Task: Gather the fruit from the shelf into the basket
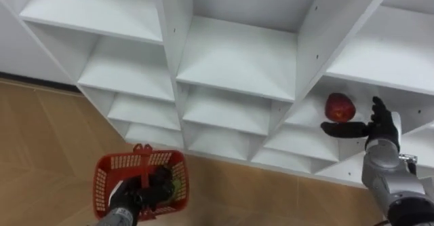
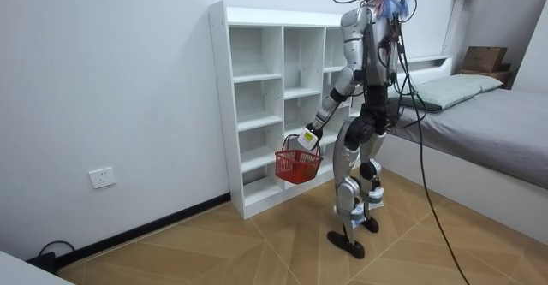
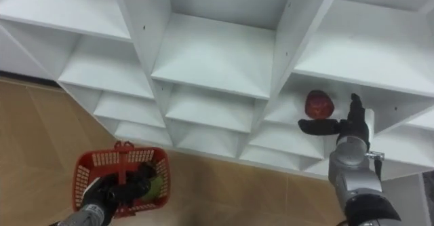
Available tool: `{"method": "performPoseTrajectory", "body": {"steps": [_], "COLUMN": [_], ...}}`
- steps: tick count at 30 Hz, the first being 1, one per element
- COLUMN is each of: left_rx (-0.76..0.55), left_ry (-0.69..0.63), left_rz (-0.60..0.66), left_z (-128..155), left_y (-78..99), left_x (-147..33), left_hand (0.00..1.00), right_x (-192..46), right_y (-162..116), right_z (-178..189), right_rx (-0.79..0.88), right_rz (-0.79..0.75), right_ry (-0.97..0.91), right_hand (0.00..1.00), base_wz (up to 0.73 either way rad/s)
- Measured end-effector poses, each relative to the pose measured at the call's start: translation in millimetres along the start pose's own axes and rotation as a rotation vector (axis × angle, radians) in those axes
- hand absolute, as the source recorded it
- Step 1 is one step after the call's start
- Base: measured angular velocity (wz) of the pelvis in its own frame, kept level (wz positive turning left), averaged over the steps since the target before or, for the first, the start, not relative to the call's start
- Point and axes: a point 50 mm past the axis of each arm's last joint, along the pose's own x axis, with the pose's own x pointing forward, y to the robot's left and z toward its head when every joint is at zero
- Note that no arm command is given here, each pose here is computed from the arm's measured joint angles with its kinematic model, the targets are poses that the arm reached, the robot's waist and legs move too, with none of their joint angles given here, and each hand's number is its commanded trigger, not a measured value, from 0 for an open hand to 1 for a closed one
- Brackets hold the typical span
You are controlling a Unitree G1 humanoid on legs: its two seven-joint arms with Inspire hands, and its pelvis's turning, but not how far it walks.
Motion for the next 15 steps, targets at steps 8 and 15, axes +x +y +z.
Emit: {"method": "performPoseTrajectory", "body": {"steps": [8,15], "left_rx": [0.010,0.064], "left_ry": [0.018,0.010], "left_rz": [-0.015,-0.020], "left_z": [-3.4,2.4], "left_y": [-0.4,-3.2], "left_x": [1.7,5.1], "left_hand": [1.00,1.00], "right_x": [6.1,10.3], "right_y": [-2.5,-2.6], "right_z": [18.2,34.2], "right_rx": [0.009,0.023], "right_rz": [-0.056,-0.090], "right_ry": [-0.044,-0.070], "right_hand": [0.00,0.00], "base_wz": [0.00,0.00]}}
